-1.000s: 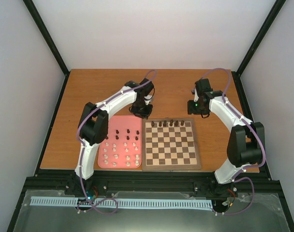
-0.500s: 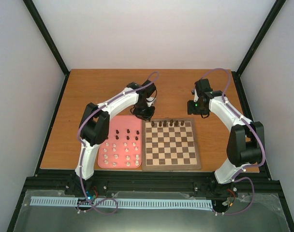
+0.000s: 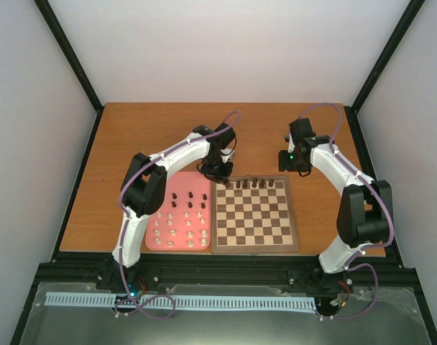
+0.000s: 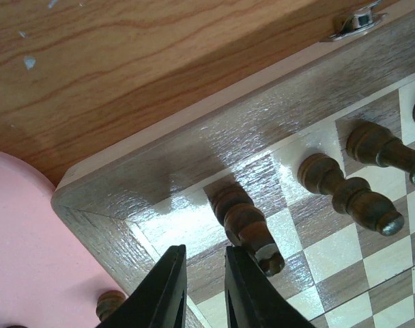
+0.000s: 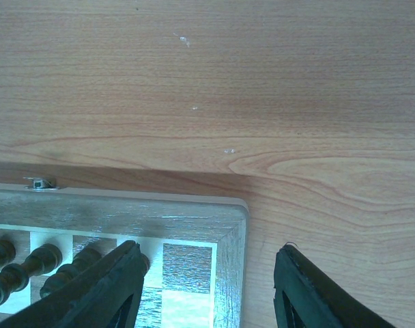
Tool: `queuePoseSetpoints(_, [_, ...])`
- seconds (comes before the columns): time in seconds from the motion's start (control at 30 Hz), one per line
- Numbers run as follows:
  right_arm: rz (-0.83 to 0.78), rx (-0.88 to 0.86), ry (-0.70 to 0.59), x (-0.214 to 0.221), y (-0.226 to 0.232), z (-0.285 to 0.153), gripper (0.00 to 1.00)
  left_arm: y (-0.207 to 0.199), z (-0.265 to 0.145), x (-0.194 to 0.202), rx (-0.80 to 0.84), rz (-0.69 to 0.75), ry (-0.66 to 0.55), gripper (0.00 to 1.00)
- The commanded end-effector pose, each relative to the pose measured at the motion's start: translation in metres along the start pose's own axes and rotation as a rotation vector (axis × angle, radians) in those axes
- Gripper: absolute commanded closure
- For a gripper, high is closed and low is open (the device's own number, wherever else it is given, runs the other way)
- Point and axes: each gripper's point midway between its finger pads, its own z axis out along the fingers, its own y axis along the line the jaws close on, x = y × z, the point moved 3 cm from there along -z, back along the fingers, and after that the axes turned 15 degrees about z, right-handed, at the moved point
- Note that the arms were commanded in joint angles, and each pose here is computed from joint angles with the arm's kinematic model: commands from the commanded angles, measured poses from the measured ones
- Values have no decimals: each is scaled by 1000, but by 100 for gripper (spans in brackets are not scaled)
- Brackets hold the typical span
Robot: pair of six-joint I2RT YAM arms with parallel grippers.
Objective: Set up the chess pieces on the board
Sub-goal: Adjust the chess piece on the chessboard.
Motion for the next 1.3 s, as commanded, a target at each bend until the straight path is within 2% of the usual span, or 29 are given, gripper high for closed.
queuePoseSetpoints(0.0, [2, -3, 0, 0, -4, 3, 48, -4, 7, -1, 18, 3, 4, 79])
queuePoseSetpoints(0.87, [5, -2, 6, 0, -5, 5, 48, -2, 17, 0, 10, 1, 20, 79])
queuePoseSetpoints(1.27, [8, -8, -4, -5, -3, 2, 47, 36, -22, -11, -100, -26, -36, 64])
